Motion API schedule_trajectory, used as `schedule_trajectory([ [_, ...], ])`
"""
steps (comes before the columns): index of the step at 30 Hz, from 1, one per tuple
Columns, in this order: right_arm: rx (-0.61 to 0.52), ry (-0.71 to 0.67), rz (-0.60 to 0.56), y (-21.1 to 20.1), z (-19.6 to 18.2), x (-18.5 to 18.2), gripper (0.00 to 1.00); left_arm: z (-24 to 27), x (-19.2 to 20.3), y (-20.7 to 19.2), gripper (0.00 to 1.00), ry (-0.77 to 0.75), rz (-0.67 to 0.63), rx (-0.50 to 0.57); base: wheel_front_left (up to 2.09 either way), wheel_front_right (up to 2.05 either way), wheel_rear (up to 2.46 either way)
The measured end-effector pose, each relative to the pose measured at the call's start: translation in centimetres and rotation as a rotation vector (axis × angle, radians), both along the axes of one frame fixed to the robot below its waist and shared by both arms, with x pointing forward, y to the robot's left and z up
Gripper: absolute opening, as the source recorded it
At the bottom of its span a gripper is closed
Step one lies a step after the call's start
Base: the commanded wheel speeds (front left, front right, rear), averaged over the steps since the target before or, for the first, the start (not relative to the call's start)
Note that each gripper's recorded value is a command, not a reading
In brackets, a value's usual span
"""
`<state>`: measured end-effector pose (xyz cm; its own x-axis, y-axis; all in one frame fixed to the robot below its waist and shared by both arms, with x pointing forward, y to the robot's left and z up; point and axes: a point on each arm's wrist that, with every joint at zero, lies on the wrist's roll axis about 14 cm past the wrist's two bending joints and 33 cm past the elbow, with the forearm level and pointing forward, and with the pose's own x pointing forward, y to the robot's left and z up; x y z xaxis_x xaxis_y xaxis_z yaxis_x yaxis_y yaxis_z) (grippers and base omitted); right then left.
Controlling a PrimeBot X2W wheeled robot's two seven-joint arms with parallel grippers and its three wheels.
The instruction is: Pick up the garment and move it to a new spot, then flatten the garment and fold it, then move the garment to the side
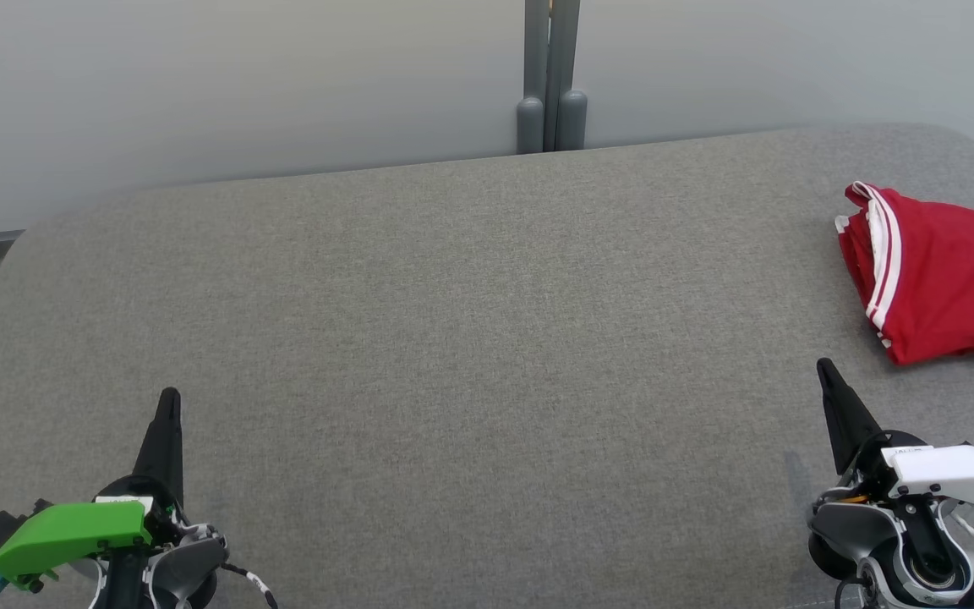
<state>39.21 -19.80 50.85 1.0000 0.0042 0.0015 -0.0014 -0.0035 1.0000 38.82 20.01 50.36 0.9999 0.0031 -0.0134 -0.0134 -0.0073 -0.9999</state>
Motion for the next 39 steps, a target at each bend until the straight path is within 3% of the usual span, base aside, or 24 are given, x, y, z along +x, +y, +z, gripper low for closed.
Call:
schedule_trajectory([
  [39, 0.000, 0.000, 0.000, -0.01, -0.01, -0.01, 0.00, 0.00, 0.00, 0.00, 0.00, 0.000, 0.000, 0.000, 0.00, 0.00, 0.00],
])
